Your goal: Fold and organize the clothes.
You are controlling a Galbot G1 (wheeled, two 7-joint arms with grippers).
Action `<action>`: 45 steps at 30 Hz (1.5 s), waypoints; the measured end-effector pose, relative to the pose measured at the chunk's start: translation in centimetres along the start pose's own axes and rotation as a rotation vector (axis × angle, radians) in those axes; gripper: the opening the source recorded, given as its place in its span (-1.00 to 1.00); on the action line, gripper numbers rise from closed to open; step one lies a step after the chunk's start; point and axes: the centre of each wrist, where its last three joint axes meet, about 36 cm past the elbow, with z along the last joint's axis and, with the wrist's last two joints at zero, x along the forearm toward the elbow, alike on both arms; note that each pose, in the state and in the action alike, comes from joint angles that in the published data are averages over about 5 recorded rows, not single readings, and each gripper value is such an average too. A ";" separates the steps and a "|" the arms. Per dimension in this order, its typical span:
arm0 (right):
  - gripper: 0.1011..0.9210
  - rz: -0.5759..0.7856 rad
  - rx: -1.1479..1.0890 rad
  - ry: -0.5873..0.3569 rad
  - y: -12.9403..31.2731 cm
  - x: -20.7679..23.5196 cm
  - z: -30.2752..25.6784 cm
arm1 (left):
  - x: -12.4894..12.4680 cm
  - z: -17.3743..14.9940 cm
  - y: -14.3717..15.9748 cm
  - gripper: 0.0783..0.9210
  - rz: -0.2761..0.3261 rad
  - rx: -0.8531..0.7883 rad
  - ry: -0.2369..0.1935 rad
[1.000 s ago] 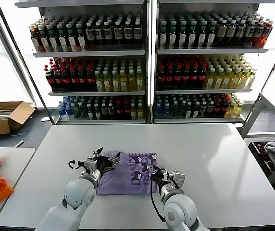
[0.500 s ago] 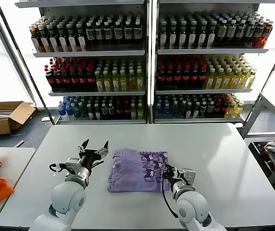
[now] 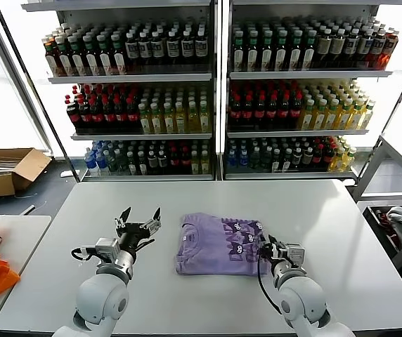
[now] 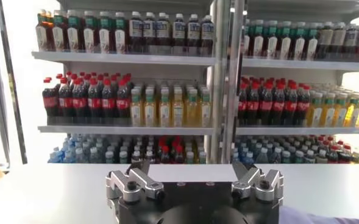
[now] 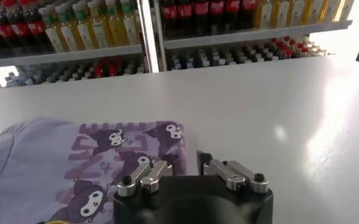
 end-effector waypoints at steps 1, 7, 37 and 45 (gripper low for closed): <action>-0.39 0.002 0.007 -0.009 0.0 0.2 -0.1 | 0.1 0.1 -0.2 0.77 0.002 0.002 0.000; 0.03 -0.039 0.028 -0.059 0.7 2.3 -0.8 | 1.0 0.6 -1.3 0.77 0.015 0.014 0.003; 0.76 -0.106 -0.156 0.079 2.6 5.4 2.3 | 4.9 2.8 -2.5 0.77 0.015 0.034 0.044; 0.76 -0.093 -0.182 0.095 2.1 5.2 2.7 | 5.4 3.0 -2.3 0.77 0.016 0.031 0.047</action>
